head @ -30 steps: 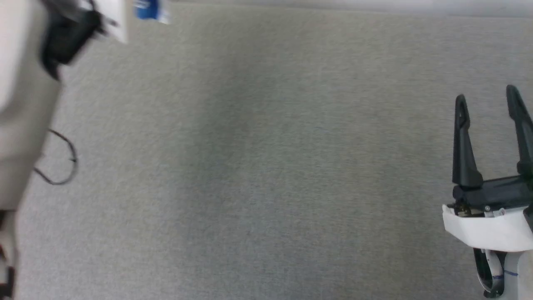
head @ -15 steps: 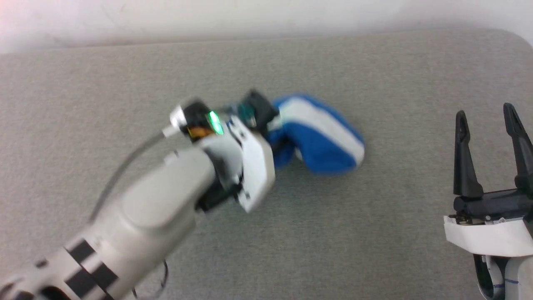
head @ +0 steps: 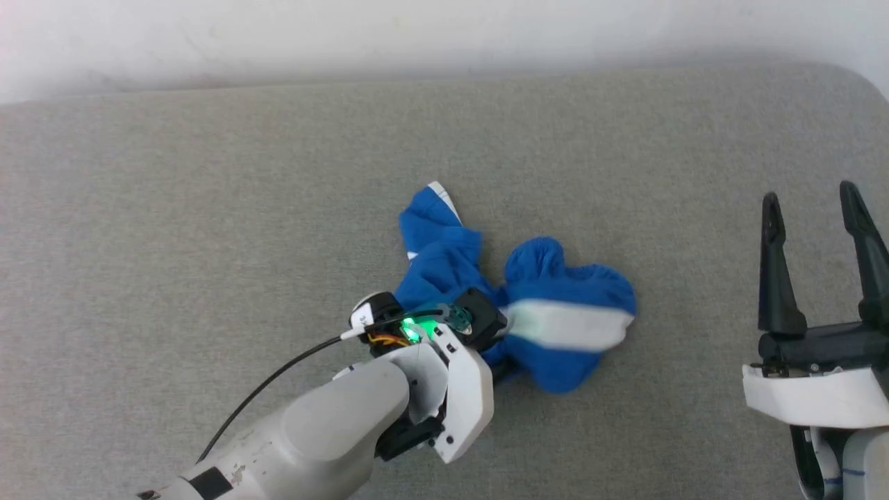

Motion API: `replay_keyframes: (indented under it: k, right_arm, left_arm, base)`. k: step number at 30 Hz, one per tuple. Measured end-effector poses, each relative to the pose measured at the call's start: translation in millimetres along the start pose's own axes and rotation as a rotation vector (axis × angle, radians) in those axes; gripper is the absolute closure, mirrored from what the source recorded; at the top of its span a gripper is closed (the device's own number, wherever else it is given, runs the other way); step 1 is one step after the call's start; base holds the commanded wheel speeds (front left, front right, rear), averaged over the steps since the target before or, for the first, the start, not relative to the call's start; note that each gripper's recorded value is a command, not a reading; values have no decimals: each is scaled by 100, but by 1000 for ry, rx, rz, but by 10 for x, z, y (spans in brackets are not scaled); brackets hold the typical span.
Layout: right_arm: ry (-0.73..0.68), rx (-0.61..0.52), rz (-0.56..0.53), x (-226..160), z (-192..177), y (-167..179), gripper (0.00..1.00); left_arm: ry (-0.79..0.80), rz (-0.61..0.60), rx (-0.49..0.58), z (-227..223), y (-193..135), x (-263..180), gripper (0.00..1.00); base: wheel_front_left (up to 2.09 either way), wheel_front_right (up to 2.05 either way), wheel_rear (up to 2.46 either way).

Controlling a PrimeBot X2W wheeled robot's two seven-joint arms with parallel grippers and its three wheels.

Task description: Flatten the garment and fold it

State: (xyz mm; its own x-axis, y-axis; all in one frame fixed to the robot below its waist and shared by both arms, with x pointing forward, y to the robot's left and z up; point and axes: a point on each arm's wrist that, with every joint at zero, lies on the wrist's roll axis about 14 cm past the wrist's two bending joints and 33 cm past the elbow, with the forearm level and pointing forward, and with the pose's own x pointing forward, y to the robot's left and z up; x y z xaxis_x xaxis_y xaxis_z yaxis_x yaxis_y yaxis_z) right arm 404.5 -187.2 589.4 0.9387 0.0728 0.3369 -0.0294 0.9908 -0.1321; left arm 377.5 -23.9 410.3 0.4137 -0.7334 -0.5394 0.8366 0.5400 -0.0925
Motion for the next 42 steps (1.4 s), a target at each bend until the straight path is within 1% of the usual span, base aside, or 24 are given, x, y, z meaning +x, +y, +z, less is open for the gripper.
replay_keyframes:
  k: [5, 10, 13, 15, 17, 20, 22, 24, 28, 32, 36, 42]
  right_arm:
    - [-6, 5, 6, -81, 66, 23, 0]
    - [-18, 12, 13, -155, 148, 52, 0]
    - [-31, 17, 24, -166, 198, 90, 0]
    - [-42, 20, 31, -156, 235, 115, 0]
    - [-51, 26, 36, -151, 264, 135, 0]
    - [-57, 31, 42, -155, 286, 155, 0]
    - [-57, 32, 45, -159, 288, 167, 0]
    - [-60, 35, 43, -161, 301, 160, 0]
    - [-60, 55, 20, -179, 301, 90, 0]
    - [-49, 75, 1, -207, 270, 35, 0]
    - [-28, 110, -12, -252, 203, 10, 0]
    - [12, 156, -32, -333, 84, -24, 0]
  left_arm:
    - [-215, 53, 24, 497, -9, -144, 0]
    - [-433, 146, 61, 967, 15, -463, 0]
    - [-569, 275, 102, 1181, 179, -757, 0]
    - [-654, 385, 103, 1300, 340, -984, 0]
    - [-695, 510, 147, 1339, 499, -1197, 0]
    - [-760, 680, 130, 1363, 682, -1518, 0]
    - [-806, 777, 155, 1401, 726, -1724, 0]
    - [-848, 882, 138, 1378, 782, -1942, 0]
    - [-859, 1056, 114, 1149, 864, -2269, 0]
    - [-830, 1175, 89, 874, 918, -2500, 0]
    - [-782, 1226, 33, 579, 938, -2599, 0]
    - [-730, 1215, -44, 274, 885, -2556, 0]
  base:
    - [0, 0, 0]
    - [0, 0, 0]
    - [0, 0, 0]
    - [0, 0, 0]
    - [0, 0, 0]
    - [0, 0, 0]
    - [0, 0, 0]
    - [0, 0, 0]
    - [0, 0, 0]
    - [0, 0, 0]
    - [0, 0, 0]
    - [0, 0, 0]
